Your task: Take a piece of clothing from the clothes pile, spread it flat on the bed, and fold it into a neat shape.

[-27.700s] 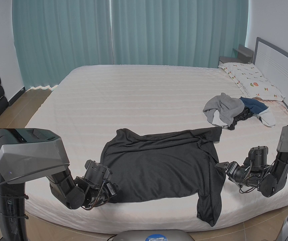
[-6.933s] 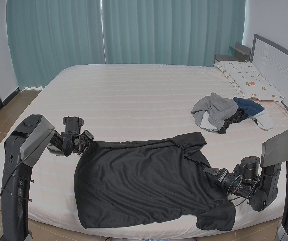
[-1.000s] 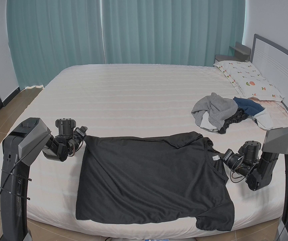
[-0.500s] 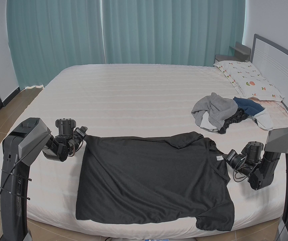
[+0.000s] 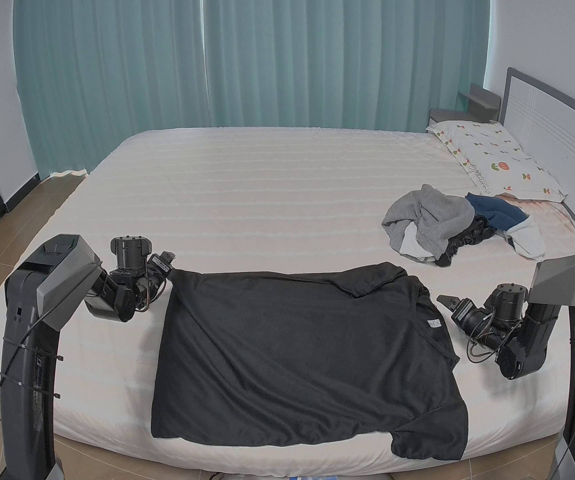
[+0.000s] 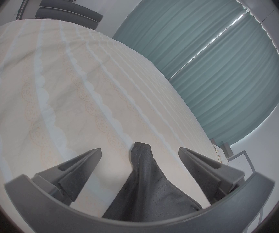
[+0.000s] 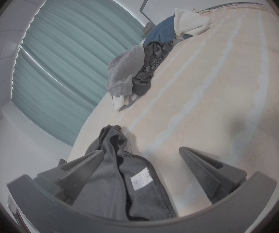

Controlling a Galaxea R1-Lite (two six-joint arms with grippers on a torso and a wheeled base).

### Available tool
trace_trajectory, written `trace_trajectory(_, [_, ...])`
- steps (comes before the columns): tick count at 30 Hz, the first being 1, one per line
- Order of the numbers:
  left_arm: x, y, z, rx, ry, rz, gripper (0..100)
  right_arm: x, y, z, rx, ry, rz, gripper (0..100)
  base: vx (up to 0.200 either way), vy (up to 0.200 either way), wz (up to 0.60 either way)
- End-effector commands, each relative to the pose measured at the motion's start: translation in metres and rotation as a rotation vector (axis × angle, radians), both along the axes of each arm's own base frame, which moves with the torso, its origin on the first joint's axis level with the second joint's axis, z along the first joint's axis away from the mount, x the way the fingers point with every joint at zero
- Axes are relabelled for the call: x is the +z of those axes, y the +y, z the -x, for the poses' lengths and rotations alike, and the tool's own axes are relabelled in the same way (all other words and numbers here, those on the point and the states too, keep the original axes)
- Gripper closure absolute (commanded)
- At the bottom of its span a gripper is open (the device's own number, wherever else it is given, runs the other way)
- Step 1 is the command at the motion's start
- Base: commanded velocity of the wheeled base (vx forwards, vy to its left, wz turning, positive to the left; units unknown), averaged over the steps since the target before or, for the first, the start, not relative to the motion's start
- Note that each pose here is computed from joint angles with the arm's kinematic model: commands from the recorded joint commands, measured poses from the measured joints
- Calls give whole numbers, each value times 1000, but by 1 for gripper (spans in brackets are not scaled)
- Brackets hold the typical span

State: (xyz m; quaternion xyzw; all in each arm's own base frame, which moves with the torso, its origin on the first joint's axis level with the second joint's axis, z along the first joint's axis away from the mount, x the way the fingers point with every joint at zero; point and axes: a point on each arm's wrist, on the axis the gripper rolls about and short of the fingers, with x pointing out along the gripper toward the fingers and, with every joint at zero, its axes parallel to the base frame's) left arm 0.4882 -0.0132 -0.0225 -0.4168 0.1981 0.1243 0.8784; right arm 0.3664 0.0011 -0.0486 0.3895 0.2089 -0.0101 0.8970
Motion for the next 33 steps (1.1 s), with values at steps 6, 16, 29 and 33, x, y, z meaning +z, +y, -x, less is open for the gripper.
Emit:
trace_trajectory(6, [2, 0, 0, 0, -2, 2, 0, 31, 9, -2, 3, -92, -53, 0, 0, 0, 0])
trace_trajectory(16, [1, -3, 8, -5, 23, 9, 0, 61, 70, -41, 90, -42, -31, 0, 0, 0, 0])
trace_trajectory(29, [0, -4, 9, -6, 25, 10, 0, 78, 152, -102, 221, 21, -11, 0, 0, 0, 0])
trace_trajectory(33, [0, -4, 9, -7, 26, 8, 0, 54, 157, -118, 165, 63, 28, 0, 0, 0, 0])
